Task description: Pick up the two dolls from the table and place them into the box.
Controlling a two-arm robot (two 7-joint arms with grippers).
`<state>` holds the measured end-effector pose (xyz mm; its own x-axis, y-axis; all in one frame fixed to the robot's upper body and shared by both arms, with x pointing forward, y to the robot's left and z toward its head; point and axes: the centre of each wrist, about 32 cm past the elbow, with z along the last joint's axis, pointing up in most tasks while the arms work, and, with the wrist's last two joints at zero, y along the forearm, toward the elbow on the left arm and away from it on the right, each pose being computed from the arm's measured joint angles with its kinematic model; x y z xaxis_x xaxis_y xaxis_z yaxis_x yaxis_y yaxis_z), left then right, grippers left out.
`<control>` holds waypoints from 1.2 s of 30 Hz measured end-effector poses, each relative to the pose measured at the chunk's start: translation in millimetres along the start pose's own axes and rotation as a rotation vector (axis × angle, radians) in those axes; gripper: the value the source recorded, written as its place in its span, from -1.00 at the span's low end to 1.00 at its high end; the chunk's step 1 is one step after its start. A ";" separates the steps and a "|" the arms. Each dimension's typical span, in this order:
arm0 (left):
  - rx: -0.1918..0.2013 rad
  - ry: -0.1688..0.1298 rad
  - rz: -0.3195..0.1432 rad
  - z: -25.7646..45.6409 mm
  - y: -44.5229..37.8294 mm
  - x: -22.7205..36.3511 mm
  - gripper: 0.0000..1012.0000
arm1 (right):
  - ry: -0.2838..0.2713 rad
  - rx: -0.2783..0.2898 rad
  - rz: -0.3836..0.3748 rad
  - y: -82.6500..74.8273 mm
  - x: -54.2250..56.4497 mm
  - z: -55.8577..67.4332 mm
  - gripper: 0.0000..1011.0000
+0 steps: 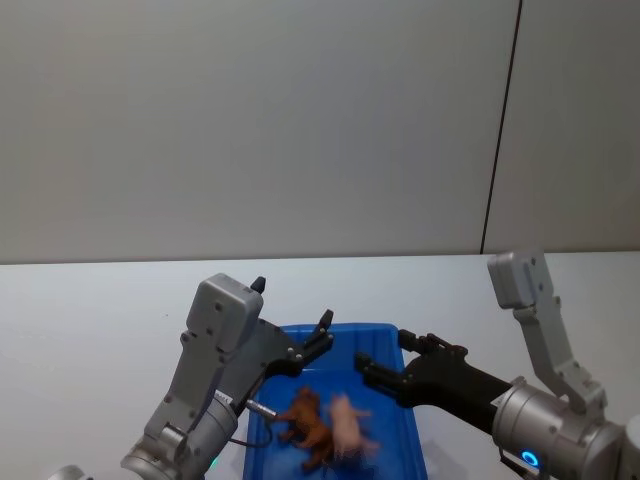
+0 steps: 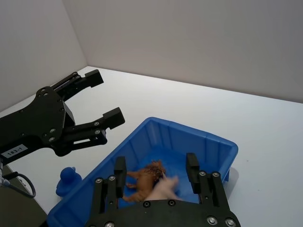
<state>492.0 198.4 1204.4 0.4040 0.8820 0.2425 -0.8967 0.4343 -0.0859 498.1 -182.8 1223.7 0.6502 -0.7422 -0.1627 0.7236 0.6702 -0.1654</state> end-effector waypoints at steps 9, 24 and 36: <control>0.000 0.000 0.000 0.0 0.0 0.0 0.98 | 0.009 -0.004 0.004 -4.5 9.6 1.2 0.90; 0.000 0.000 0.000 0.0 0.0 0.0 0.98 | -0.067 0.024 -0.044 -43.6 36.1 -15.4 0.98; 0.030 -0.011 0.019 -0.8 7.6 0.9 0.98 | -0.099 0.032 -0.061 -57.5 42.9 -21.2 0.98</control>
<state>485.7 202.6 1203.3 0.3849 0.8881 0.2513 -0.9093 0.4115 -0.0617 479.5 -252.9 1205.6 0.6237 -0.7797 -0.0561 0.7682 0.6246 -0.1407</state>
